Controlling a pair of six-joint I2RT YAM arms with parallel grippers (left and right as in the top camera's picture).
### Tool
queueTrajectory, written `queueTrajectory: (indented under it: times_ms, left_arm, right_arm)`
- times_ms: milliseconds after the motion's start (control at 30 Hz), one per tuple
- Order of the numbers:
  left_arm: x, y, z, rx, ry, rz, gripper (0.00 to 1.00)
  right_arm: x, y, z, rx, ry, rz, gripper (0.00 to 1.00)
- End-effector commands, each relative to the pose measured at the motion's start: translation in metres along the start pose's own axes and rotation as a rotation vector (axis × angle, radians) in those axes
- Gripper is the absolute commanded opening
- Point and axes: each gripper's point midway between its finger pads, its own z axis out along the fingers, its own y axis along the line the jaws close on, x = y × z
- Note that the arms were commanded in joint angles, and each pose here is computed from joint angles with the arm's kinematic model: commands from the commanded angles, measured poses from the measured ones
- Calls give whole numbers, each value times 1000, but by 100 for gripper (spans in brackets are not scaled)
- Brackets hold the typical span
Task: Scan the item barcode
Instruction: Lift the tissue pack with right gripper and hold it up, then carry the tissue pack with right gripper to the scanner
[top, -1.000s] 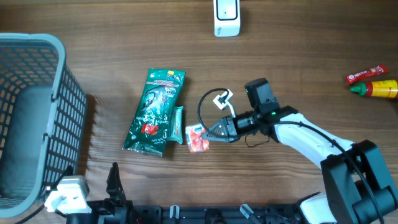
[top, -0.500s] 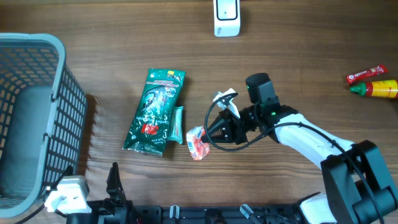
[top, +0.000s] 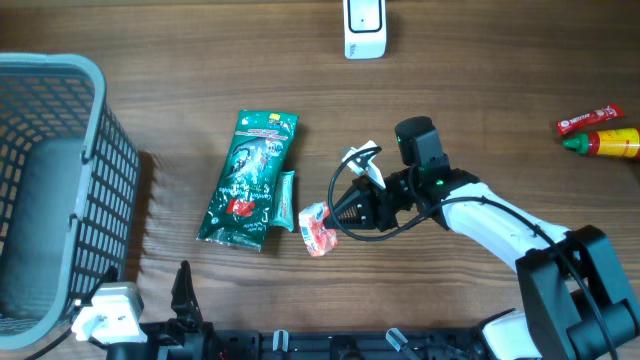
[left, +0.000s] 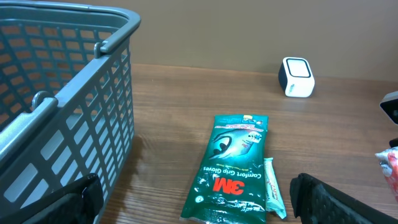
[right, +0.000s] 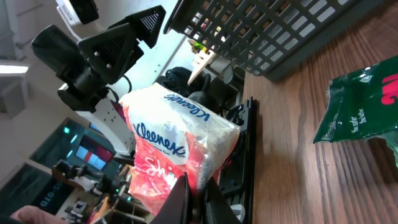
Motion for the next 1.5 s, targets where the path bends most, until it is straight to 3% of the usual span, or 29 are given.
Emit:
queueTrajectory:
  times_ms: [0,367,500,733,833,900,1033,1233,1300,1467]
  left_arm:
    - [-1,0,-1,0,-6,-5,100]
    - [-1,0,-1,0,-6,-5,100]
    - [-1,0,-1,0,-6,-5,100]
    - [-1,0,-1,0,-6,-5,100]
    - [-1,0,-1,0,-6,-5,100]
    - [-1,0,-1,0,-6,-5,100]
    - [-1,0,-1,0,-6,-5,100]
    - [-1,0,-1,0,-6,-5,100]
    - [-1,0,-1,0,-6,-5,100]
    - [-1,0,-1,0,-6,-5,100]
  right_arm:
    - [-1,16,0,-64,9,-18,4]
    - [-4,-3,0,46,-6,-12,4]
    - [-18,-39,-6,264,-68,74,4]
    - [-50,-60,-56,446,-215,96,5]
    - [-63,-67,-90,622,-278,116,5]
    - [-68,-69,-118,862,-251,131,5]
    - [-82,-35,-167,1228,-209,141,5]
    - [-110,-39,-206,1442,-273,23,5]
    - [-120,-46,-241,1626,-324,-6,5]
    - [-153,-73,-260,1713,-318,-191,5]
